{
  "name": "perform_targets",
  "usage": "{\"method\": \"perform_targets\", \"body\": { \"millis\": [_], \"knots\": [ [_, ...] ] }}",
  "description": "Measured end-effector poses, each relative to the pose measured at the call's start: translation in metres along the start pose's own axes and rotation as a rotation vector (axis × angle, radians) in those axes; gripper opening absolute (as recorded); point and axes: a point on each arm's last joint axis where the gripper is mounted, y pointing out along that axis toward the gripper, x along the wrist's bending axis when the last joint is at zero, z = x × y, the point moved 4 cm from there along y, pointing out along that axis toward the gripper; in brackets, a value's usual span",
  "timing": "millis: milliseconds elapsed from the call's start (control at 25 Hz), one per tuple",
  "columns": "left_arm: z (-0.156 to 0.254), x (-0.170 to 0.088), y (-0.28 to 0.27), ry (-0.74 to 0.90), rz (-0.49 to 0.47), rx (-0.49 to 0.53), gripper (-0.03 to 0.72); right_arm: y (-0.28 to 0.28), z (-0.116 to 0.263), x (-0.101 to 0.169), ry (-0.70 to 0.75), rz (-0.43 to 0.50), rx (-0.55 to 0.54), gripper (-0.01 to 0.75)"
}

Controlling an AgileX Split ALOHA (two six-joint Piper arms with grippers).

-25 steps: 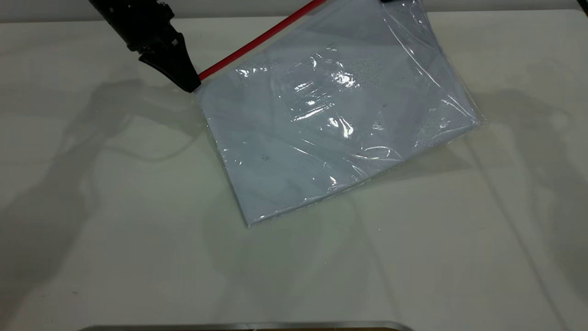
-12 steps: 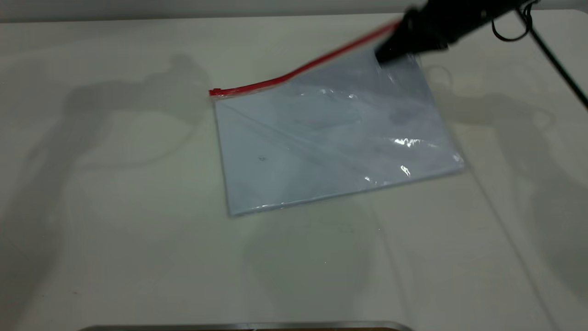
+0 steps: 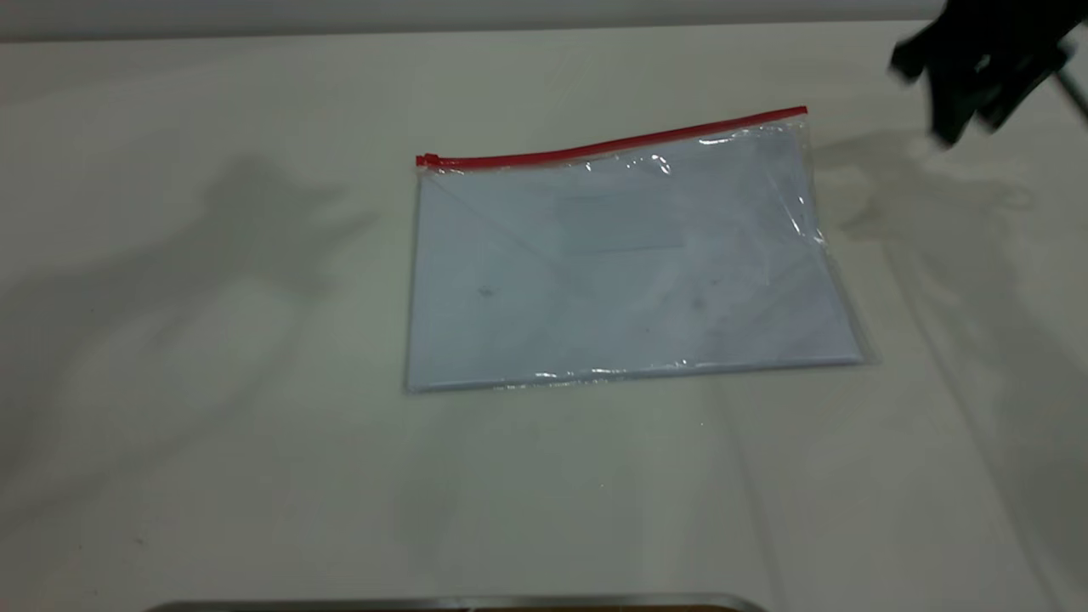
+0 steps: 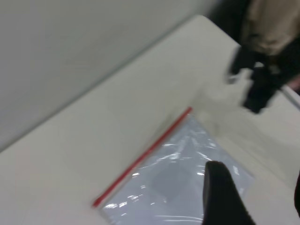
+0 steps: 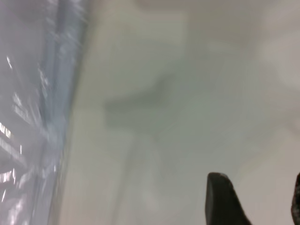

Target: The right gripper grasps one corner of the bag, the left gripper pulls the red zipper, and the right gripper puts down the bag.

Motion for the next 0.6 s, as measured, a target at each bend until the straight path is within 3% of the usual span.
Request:
{"method": "perform_targets", "body": {
  "millis": [80,240,400,600],
  "knots": [
    [-0.003,-0.011,-0.027,-0.028,-0.079,-0.020,0.439,-0.036,0.007,0.005,0.017,-0.012,0.036,0.395],
    [0.002,-0.032,-0.079,-0.077,-0.242,-0.062,0.439,-0.103,0.021,0.031,-0.052,-0.129,0.057,0.395],
    [0.032,-0.051,-0.112,-0.090,-0.346,-0.041,0.439,-0.166,0.029,0.054,-0.096,-0.209,-0.062,0.395],
    [0.107,-0.065,-0.118,-0.174,-0.419,0.091,0.439,-0.238,0.068,0.073,-0.121,-0.254,-0.198,0.395]
  ]
}}
